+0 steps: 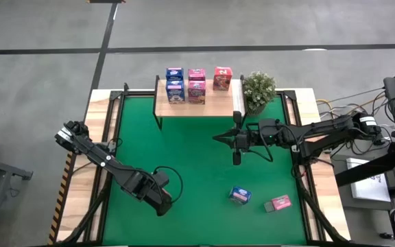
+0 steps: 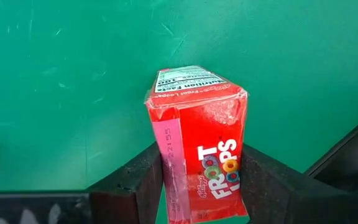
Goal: Stack cereal on shelf
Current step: Put the bottom right red cereal box on the shelf aligned with the red cereal box
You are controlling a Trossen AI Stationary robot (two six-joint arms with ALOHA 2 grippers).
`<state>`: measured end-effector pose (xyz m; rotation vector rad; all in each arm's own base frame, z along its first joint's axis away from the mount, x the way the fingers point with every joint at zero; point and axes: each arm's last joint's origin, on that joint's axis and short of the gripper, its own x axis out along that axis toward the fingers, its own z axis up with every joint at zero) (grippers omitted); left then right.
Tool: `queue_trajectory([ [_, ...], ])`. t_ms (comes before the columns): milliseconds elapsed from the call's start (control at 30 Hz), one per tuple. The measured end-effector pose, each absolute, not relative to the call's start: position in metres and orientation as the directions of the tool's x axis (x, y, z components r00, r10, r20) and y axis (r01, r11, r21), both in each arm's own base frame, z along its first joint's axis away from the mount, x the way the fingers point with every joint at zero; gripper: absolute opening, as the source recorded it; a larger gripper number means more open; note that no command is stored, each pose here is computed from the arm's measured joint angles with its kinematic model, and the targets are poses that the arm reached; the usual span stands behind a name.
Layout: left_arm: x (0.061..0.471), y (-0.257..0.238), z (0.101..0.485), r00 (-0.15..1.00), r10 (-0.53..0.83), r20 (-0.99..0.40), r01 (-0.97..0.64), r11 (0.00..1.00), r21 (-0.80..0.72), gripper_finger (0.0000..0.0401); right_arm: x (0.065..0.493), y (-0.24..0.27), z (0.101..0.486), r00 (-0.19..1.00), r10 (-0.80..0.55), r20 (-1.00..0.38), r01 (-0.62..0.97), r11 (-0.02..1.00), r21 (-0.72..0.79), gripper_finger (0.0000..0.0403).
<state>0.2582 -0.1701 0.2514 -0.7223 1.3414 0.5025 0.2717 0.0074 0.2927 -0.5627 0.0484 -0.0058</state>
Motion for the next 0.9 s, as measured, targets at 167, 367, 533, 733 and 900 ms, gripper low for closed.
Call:
queue_trajectory([
  [167,0.259,-0.165,0.26,0.155,-0.06,-0.986,-0.676,0.722,-0.15,0.0166,0.272,0.007,0.291,0.998,-0.019,-0.058,-0.015,0.846,-0.534,0.0009],
  [367,0.27,-0.158,0.282,0.252,-0.015,-0.968,-0.565,0.809,-0.16,0.0166,0.272,0.007,0.291,0.998,-0.019,-0.058,-0.015,0.845,-0.534,0.0009],
  [533,0.284,-0.145,0.307,0.352,0.008,-0.936,-0.441,0.884,-0.158,0.0166,0.272,0.007,0.291,0.998,-0.019,-0.06,-0.016,0.845,-0.534,0.0009],
  [733,0.299,-0.121,0.329,0.419,0.027,-0.908,-0.347,0.929,-0.132,0.0166,0.271,0.007,0.289,0.996,-0.019,-0.087,-0.03,0.846,-0.532,0.0009],
  [900,0.307,-0.101,0.338,0.44,0.059,-0.896,-0.267,0.961,-0.068,0.0166,0.265,0.007,0.291,0.994,-0.02,-0.106,-0.038,0.858,-0.512,0.0009],
])
